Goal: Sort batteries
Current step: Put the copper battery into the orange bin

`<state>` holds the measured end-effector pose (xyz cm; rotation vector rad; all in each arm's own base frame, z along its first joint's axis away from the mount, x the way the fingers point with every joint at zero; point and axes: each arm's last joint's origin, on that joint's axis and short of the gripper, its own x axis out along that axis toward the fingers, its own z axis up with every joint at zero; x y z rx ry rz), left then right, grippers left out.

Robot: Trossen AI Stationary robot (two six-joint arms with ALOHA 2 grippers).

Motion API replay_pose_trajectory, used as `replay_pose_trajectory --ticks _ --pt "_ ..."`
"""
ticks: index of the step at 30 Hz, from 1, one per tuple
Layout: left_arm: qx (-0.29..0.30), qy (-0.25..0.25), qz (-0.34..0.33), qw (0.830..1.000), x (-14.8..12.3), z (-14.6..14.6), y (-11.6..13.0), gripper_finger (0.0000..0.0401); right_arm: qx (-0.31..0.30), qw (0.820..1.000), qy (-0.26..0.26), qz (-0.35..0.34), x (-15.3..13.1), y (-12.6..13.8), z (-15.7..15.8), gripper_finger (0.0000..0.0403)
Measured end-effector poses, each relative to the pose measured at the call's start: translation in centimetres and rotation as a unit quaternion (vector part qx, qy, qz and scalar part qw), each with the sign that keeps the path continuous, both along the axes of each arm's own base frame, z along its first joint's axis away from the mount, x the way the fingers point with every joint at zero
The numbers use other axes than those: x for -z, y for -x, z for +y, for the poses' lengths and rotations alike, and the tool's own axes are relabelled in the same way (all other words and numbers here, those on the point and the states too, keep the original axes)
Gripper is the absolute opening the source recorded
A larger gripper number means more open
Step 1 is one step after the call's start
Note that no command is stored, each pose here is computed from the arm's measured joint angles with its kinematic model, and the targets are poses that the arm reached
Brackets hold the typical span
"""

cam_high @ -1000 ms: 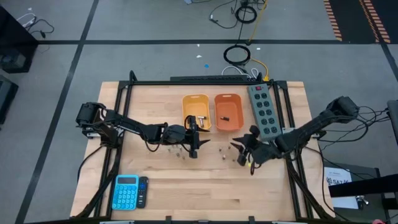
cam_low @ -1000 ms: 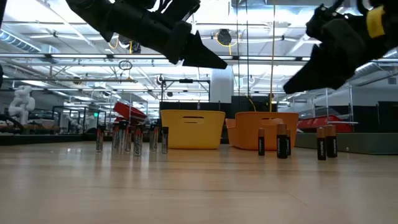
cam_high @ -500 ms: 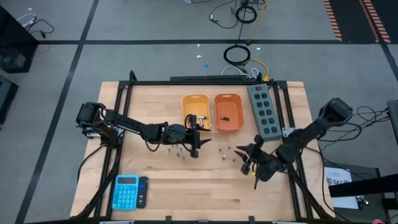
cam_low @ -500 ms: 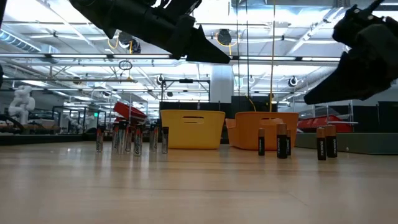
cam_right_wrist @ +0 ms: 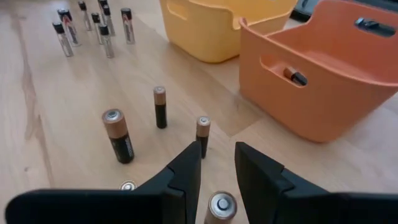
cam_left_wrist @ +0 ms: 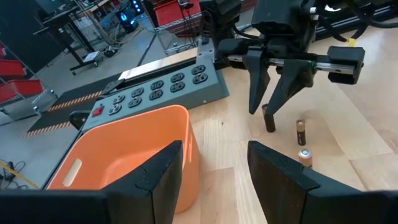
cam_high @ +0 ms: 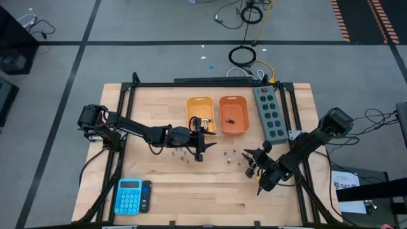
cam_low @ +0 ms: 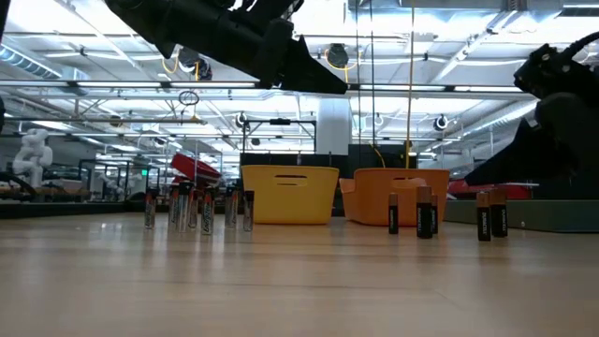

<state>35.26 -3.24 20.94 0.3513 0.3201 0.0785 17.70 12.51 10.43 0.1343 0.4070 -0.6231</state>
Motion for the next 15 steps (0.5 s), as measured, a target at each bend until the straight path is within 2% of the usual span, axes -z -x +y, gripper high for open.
replay_pose_trajectory --ticks 15 --pt "-0.008 0.0 0.001 1.0 0.01 0.55 -0.04 0.0191 0.012 1.0 -0.003 -0.007 0.81 0.41 0.19 0.0091"
